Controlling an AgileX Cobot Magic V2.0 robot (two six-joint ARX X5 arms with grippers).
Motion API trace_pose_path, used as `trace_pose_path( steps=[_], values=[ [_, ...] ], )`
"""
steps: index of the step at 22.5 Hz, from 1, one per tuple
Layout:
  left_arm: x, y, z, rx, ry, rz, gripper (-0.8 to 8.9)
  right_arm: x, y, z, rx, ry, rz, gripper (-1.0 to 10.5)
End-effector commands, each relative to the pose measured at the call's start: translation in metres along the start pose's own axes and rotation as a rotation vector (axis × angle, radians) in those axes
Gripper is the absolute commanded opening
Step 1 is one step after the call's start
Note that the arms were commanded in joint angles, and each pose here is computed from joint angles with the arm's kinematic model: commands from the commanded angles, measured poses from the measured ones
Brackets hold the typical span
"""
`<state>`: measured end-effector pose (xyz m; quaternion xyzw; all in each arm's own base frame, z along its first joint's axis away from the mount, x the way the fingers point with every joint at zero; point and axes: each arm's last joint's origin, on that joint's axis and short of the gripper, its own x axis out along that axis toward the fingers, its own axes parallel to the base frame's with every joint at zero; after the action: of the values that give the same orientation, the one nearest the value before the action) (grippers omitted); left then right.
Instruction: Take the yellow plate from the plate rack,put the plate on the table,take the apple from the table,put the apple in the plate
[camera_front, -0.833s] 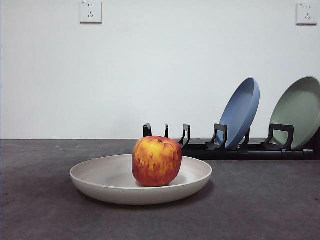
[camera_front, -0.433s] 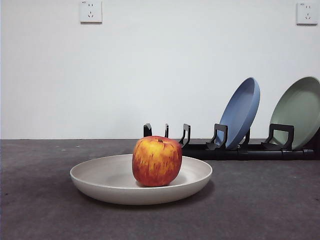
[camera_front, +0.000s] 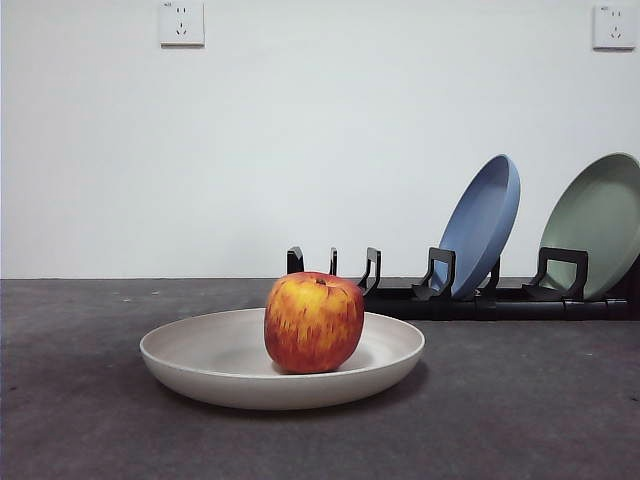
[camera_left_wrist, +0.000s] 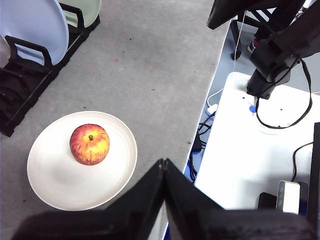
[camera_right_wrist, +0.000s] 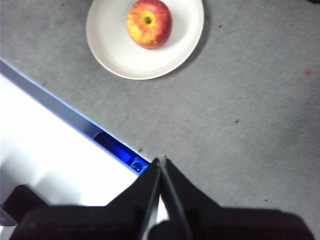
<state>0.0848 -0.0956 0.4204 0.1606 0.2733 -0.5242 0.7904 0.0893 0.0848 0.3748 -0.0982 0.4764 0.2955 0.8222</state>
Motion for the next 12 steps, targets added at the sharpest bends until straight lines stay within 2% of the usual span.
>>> trace_pose_path(
  steps=[1, 3, 6, 12],
  values=[
    [0.0009, 0.0005, 0.0002, -0.007, 0.002, -0.001, -0.04, 0.0024, -0.0010, -0.0021, 0.007, 0.028, -0.029, 0.0],
    [0.0014, 0.0022, 0.0010, 0.032, 0.012, 0.042, -0.04, 0.0026, -0.0018, -0.0019, 0.007, 0.024, -0.058, 0.0],
    [0.0032, 0.0043, 0.0010, 0.027, 0.031, 0.087, -0.04, 0.0026, -0.0028, -0.0017, 0.006, 0.017, -0.093, 0.0],
    [0.0045, 0.0055, 0.0046, 0.056, 0.011, 0.120, -0.04, 0.0024, -0.0032, -0.0016, 0.006, 0.015, -0.106, 0.0]
  ],
)
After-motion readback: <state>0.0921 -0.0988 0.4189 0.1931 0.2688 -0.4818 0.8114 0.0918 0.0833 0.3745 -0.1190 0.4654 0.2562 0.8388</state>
